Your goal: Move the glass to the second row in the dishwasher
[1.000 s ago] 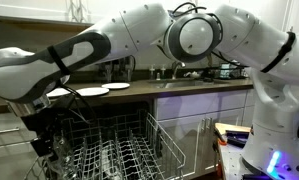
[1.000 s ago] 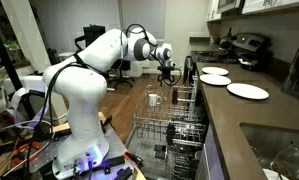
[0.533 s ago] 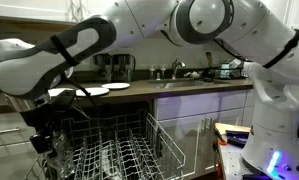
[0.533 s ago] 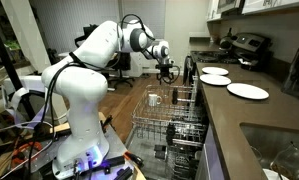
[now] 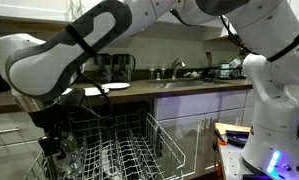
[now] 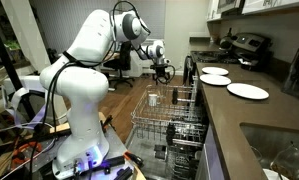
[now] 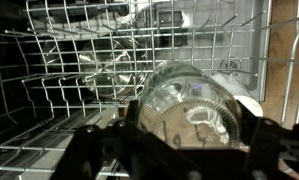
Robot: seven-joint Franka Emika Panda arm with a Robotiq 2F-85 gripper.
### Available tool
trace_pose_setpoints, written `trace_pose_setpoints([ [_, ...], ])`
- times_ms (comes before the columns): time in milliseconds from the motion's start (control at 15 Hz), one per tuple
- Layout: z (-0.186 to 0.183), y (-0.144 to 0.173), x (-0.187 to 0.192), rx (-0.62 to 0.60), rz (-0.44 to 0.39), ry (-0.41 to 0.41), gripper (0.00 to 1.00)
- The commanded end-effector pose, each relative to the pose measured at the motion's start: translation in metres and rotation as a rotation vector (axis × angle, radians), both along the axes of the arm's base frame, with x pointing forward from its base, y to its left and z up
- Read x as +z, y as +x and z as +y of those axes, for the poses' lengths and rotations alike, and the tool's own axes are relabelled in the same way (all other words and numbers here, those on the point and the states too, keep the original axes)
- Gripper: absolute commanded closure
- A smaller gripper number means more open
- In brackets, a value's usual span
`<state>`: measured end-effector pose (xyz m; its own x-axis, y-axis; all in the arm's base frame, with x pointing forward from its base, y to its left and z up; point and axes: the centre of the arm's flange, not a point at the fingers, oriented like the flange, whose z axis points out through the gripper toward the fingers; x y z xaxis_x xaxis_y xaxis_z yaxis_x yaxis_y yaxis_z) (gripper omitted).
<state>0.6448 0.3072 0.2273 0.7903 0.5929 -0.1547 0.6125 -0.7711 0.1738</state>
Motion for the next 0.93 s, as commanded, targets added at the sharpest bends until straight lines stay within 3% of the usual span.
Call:
trace_pose_setpoints([
  [0,-0.001,-0.001,0.001,-0.001,0.001,0.000,0.12],
  [67,-0.002,-0.001,0.001,-0.002,0.001,-0.001,0.37],
  [867,0.003,-0.030,-0.002,-0.068,0.021,-0.008,0.37],
])
